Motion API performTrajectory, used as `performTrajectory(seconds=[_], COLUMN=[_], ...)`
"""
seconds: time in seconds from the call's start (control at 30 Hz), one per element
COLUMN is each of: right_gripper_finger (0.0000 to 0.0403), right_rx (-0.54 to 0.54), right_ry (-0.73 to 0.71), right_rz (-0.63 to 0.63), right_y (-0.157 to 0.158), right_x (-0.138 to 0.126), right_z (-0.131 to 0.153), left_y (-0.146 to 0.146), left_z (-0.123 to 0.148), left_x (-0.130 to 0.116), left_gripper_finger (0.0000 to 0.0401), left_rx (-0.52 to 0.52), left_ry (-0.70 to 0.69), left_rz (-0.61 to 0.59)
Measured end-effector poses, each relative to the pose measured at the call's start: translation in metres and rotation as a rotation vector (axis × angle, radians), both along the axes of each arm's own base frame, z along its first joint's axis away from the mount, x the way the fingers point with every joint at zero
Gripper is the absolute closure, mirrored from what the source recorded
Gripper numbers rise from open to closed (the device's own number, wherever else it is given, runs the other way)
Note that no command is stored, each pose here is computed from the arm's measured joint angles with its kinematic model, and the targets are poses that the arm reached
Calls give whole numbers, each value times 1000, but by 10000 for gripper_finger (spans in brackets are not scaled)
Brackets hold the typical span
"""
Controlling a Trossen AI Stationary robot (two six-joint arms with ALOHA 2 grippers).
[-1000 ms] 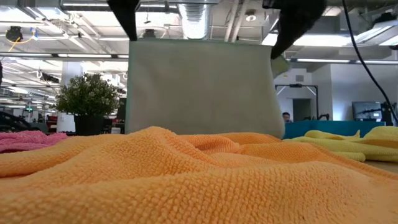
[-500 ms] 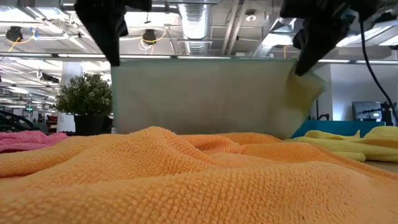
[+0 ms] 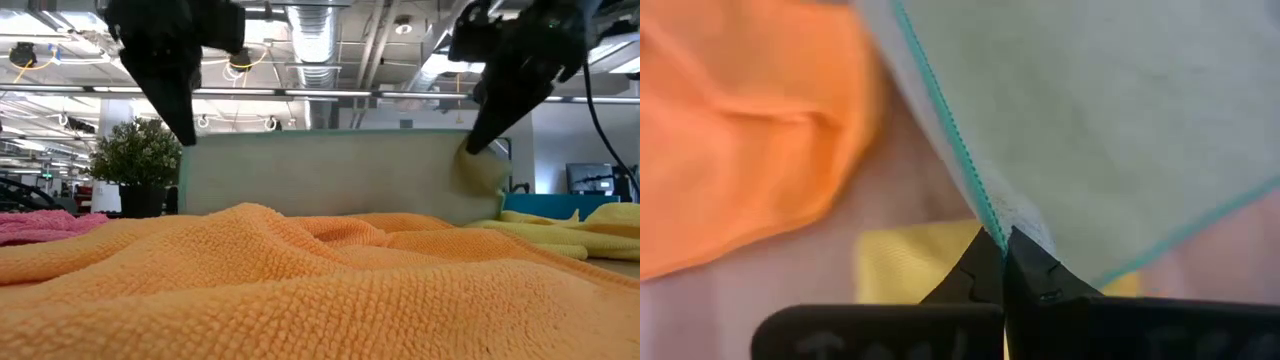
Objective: Fold microfiber towels
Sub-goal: Fold the green microfiber towel
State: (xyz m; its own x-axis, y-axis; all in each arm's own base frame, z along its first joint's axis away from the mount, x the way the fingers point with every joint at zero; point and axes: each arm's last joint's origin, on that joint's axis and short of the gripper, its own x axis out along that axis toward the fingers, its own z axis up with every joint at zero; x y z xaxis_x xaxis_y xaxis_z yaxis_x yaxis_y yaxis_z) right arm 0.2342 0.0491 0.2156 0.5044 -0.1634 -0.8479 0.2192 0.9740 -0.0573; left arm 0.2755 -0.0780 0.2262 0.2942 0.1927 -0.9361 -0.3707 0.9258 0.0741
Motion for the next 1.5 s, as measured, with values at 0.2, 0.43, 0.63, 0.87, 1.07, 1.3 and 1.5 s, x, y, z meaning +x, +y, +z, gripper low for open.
performTrajectory(seconds=[0.2,0.43,0.63,0.87,1.07,1.3,1.5], right_gripper_finger=[397,397,397,396,396,391,383], right_rx=[-50,-114,-173,-229,-251,-266,-298], right_ry=[-8,9,20,32,-5,31,11], right_rz=[-51,-72,-153,-209,-243,-237,-214], right_y=[-30,-61,-89,-115,-131,-143,-145], right_x=[7,24,35,38,37,39,43], right_z=[1,-13,-27,-34,-30,-40,-41], left_y=[21,41,60,85,104,118,126], left_z=[-10,-19,-18,-21,-34,-35,-35], left_x=[-1,-4,-1,1,-1,-1,-1], left_gripper_finger=[401,401,401,401,401,401,401], left_rx=[80,175,254,285,293,303,307], left_ry=[3,21,7,3,-3,-12,-17], left_rz=[121,202,265,310,336,352,370])
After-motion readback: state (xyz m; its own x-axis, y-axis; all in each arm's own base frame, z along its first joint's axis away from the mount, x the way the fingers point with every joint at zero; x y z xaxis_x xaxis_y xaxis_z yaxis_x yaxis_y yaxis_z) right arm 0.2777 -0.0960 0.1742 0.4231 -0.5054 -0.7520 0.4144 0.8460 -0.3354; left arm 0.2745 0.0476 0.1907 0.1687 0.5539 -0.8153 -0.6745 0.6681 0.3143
